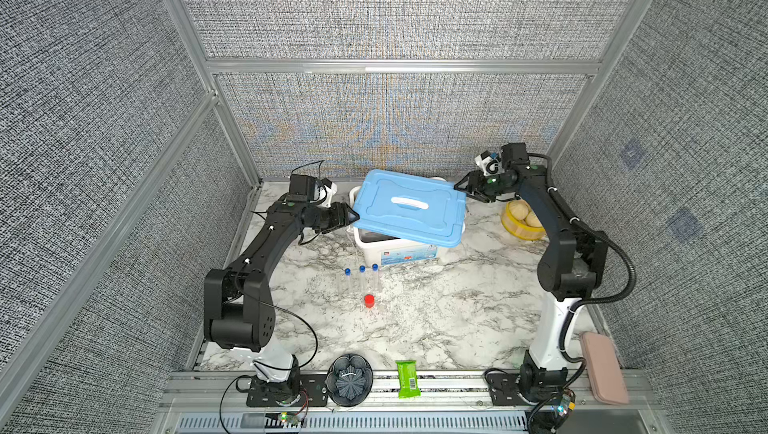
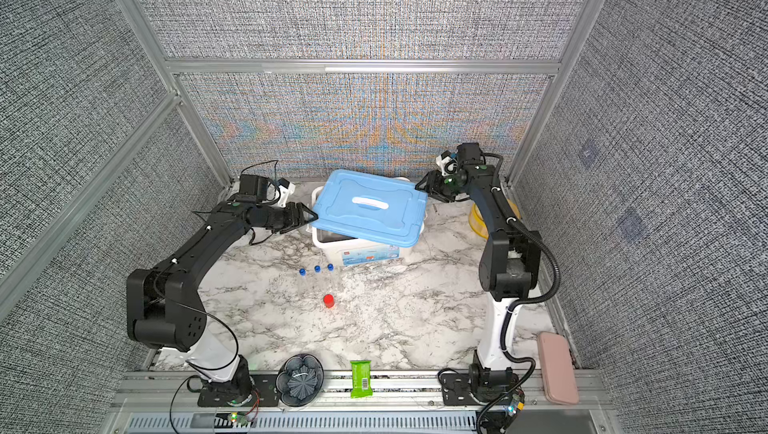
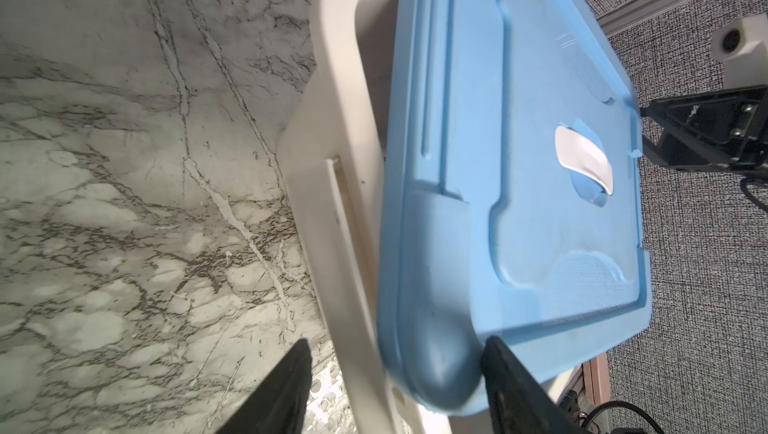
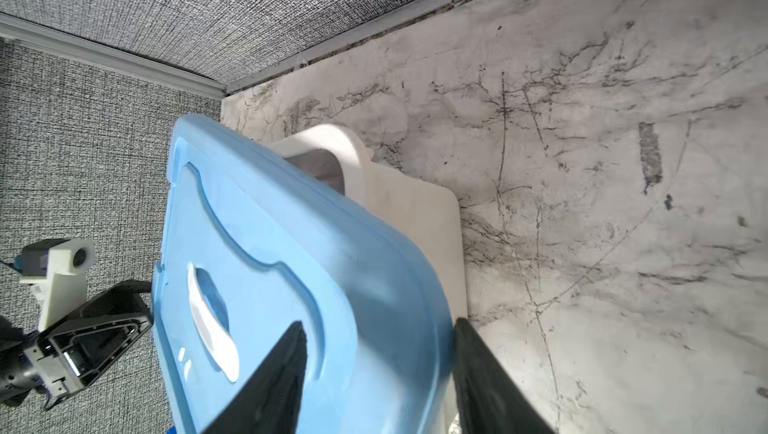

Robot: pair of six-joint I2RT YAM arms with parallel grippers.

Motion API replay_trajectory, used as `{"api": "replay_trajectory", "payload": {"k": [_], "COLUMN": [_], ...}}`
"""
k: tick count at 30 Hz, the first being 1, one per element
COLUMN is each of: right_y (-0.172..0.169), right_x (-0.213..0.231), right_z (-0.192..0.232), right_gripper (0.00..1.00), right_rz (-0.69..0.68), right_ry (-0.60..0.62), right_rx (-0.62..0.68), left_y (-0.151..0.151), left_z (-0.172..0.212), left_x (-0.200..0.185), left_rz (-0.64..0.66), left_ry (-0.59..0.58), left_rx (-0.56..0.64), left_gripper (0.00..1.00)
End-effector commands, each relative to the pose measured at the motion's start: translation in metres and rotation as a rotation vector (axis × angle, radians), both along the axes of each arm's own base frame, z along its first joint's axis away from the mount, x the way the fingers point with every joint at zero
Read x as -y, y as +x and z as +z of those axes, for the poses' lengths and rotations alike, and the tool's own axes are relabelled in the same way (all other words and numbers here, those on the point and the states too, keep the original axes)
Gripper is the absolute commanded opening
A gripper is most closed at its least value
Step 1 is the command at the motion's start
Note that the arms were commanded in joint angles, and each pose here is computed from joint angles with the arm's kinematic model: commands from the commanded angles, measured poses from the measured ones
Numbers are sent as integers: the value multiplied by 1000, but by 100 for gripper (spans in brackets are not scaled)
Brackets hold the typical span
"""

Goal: Organize the chemistry lab equipment

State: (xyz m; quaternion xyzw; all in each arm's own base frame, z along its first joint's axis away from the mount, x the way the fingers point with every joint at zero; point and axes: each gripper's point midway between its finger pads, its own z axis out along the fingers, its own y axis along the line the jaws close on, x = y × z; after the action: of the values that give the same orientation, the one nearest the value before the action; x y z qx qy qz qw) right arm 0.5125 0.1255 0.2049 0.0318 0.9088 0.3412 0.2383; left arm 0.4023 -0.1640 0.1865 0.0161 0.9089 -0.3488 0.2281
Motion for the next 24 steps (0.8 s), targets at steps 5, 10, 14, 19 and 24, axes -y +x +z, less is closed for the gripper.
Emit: {"api": "replay_trajectory", "payload": {"k": [5, 10, 14, 19, 24], "right_y": [-11, -5, 1, 11, 17], "right_x": [-2, -5, -8, -4, -4], "right_z": [-16, -13, -12, -19, -26], "right_gripper": [46, 37, 31, 30, 29], "right_rz": [-3, 14, 67, 114, 167], "right_ry": [-108, -180, -218, -286, -315], "right_rx": [-33, -1, 20, 40, 56], "left_y": [-4, -4, -6, -7, -6], "left_z": [-1, 2, 7, 10, 6], "left_x": [-2, -2, -2, 1, 1], "left_rz": [-9, -7, -6, -16, -13], "left_ry": [18, 12, 9, -10, -7], "left_rx": [-14, -11, 2, -6, -22], "left_gripper": [68, 70, 72, 74, 75]}}
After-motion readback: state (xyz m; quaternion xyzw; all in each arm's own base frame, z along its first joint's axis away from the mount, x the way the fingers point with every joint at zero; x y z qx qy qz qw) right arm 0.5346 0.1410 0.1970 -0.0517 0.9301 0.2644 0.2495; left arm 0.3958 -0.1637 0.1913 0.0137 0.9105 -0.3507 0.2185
